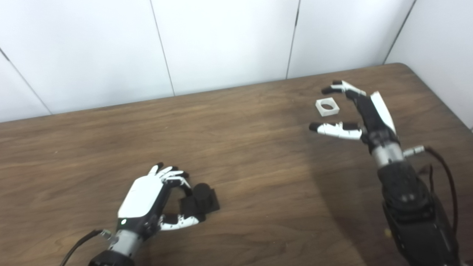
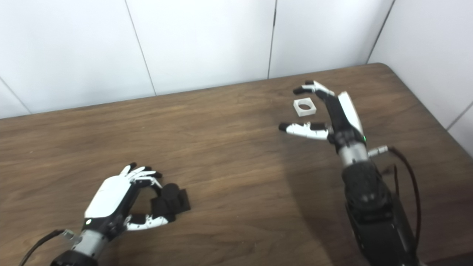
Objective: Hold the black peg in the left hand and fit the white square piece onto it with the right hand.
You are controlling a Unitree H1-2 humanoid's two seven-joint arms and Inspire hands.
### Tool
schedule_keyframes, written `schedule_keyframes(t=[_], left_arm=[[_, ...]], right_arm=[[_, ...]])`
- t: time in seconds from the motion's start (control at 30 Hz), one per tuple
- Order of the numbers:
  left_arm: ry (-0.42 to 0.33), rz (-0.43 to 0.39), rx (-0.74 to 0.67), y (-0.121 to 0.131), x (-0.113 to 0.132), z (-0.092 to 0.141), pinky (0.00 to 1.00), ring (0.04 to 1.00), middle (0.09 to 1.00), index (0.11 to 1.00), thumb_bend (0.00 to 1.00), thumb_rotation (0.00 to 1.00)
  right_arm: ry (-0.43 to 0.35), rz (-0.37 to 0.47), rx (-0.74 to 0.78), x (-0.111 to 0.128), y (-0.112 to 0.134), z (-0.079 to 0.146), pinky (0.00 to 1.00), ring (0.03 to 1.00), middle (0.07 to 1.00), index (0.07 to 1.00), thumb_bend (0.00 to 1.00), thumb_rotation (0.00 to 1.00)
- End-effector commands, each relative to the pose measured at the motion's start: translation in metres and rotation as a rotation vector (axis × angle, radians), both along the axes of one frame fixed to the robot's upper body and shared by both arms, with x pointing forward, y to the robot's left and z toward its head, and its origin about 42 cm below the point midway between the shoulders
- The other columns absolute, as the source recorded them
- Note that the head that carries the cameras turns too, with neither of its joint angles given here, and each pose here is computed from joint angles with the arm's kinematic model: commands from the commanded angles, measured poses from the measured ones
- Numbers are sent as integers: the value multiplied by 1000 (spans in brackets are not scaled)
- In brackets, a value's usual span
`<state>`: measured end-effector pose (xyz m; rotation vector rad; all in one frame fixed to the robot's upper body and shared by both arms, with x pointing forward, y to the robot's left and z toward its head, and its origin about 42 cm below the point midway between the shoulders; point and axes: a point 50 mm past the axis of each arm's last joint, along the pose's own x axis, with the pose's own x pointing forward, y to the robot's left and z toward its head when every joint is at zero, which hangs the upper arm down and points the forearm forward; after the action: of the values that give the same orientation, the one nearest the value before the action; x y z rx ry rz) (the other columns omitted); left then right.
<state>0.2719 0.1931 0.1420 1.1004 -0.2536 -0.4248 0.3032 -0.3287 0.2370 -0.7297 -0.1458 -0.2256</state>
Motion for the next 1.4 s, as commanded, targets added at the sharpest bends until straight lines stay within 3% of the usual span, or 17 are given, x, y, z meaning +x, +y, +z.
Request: schedule_keyframes(t=[0.0,0.1,0.3,0.4,0.57,0.77,1.07,1.37], left_arm=[[21,-18,43,7,-5,-8,1000,887,785,486,520,51],[17,-18,44,8,-6,-8,1000,881,780,486,520,50],[13,-23,53,10,-8,-8,1000,871,772,486,520,50],[19,-19,54,10,-8,-7,1000,870,772,486,520,50],[19,-17,38,12,-9,-6,1000,866,768,486,520,48],[22,-15,39,12,-11,-6,1000,865,766,485,519,48],[26,-9,47,11,-10,-6,1000,867,769,486,520,49],[27,-9,40,9,-10,-7,1000,868,769,486,520,48]], right_arm=[[-47,1,-70,13,-7,22,859,894,883,675,781,253],[-16,-2,-110,29,-17,32,870,907,895,671,807,200],[80,-20,-262,65,-34,51,857,935,927,686,832,209],[116,-20,-323,83,-43,57,865,959,931,687,854,168],[228,-9,-474,110,-50,67,981,996,945,707,846,164],[311,-2,-577,131,-53,73,1000,1000,951,709,879,165],[431,13,-693,152,-53,81,1000,1000,939,719,949,166],[494,-8,-723,162,-49,75,1000,1000,937,721,926,147]])
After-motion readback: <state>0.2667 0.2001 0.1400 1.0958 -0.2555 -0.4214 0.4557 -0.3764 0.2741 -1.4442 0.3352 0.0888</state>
